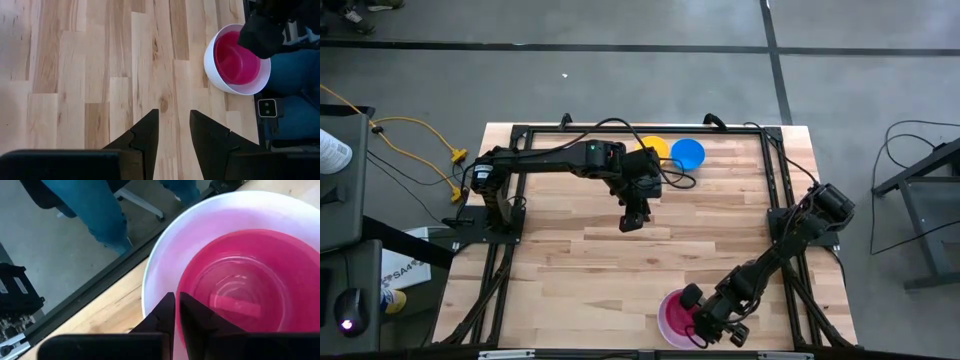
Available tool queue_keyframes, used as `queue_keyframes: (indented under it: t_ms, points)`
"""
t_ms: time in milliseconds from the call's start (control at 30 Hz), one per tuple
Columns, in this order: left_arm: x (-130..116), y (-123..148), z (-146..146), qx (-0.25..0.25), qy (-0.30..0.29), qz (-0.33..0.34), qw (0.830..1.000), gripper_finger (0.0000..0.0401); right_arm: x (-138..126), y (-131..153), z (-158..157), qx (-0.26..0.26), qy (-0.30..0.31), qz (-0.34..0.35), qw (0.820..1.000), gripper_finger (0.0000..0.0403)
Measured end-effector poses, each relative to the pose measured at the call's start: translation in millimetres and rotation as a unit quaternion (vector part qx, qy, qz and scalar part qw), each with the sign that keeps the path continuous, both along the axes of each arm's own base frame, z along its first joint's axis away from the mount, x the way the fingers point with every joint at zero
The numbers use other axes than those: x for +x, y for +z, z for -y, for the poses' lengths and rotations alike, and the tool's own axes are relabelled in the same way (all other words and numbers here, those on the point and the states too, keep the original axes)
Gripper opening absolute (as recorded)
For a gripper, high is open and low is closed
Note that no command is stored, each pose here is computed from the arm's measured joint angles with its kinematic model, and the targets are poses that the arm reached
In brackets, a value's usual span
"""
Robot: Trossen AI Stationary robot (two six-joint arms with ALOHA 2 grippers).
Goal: Nest bowls inside each other
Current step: Stack the red bowl on the violet bowl, then stack the yellow bowl on the red bowl
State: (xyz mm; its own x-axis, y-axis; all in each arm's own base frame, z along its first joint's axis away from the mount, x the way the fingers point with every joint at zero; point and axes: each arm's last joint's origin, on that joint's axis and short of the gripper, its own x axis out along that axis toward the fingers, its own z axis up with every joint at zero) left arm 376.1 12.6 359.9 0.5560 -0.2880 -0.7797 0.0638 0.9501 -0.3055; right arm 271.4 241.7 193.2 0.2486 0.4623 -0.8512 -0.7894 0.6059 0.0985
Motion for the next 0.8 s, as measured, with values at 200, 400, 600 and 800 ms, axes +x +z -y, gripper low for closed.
queue_keyframes:
  t_ms: [200, 400, 600, 800]
  points:
    - [0, 0, 0, -0.002, -0.001, 0.0, 1.0, 0.0112, 1, 1, -1, 0.007, 0.004, 0.009, 1.0, 0.0017]
    - [0, 0, 0, -0.001, -0.003, -0.001, 1.0, 0.0112, 1, 3, -1, -0.003, -0.004, 0.02, 1.0, 0.0017]
    - [-1, -1, -1, 0.016, -0.013, 0.001, 1.0, 0.0112, -2, 31, 11, 0.0, -0.098, 0.058, 0.994, 0.0016]
    - [-3, -3, -3, 0.057, 0.011, -0.017, 0.998, 0.0112, -16, 64, 35, 0.002, -0.236, 0.06, 0.97, 0.0015]
